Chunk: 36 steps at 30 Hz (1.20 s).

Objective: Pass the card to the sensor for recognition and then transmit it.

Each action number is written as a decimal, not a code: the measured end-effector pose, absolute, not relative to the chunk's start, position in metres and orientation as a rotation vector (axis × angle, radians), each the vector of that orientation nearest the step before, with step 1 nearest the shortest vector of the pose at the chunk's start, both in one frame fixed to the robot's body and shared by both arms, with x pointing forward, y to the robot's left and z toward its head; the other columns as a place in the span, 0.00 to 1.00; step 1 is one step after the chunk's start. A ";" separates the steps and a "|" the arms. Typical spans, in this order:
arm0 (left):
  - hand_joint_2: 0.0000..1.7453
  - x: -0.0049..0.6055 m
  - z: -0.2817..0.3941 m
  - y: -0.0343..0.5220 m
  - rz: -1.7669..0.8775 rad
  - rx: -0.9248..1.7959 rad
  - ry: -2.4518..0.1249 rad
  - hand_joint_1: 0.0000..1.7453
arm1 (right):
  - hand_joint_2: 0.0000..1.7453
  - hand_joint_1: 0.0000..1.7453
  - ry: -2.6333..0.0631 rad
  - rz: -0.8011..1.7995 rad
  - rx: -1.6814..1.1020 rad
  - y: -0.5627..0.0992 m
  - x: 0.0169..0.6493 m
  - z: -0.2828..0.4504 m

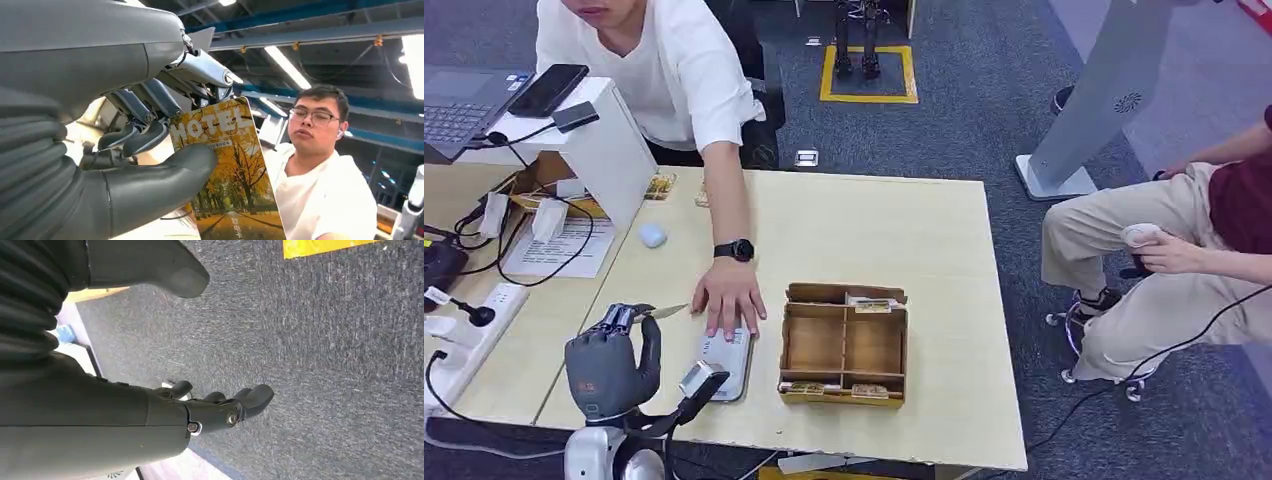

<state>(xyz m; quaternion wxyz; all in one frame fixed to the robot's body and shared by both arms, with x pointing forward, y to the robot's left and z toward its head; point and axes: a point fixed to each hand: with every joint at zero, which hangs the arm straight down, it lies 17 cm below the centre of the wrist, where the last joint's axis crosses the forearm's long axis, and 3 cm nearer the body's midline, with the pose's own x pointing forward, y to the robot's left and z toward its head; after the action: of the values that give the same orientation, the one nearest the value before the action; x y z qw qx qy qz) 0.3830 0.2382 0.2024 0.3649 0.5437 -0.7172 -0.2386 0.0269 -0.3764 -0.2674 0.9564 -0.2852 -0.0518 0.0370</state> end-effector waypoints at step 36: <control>1.00 0.397 0.162 0.241 -0.649 1.443 -1.601 1.00 | 1.00 0.00 -0.116 0.091 -0.560 -0.373 0.030 -0.269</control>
<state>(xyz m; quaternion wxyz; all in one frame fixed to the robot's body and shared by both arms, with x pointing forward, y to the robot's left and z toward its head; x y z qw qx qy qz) 0.3970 0.2409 0.1623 0.4310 0.5785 -0.6418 -0.2602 0.0301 -0.3730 -0.2687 0.9584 -0.2759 -0.0570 0.0451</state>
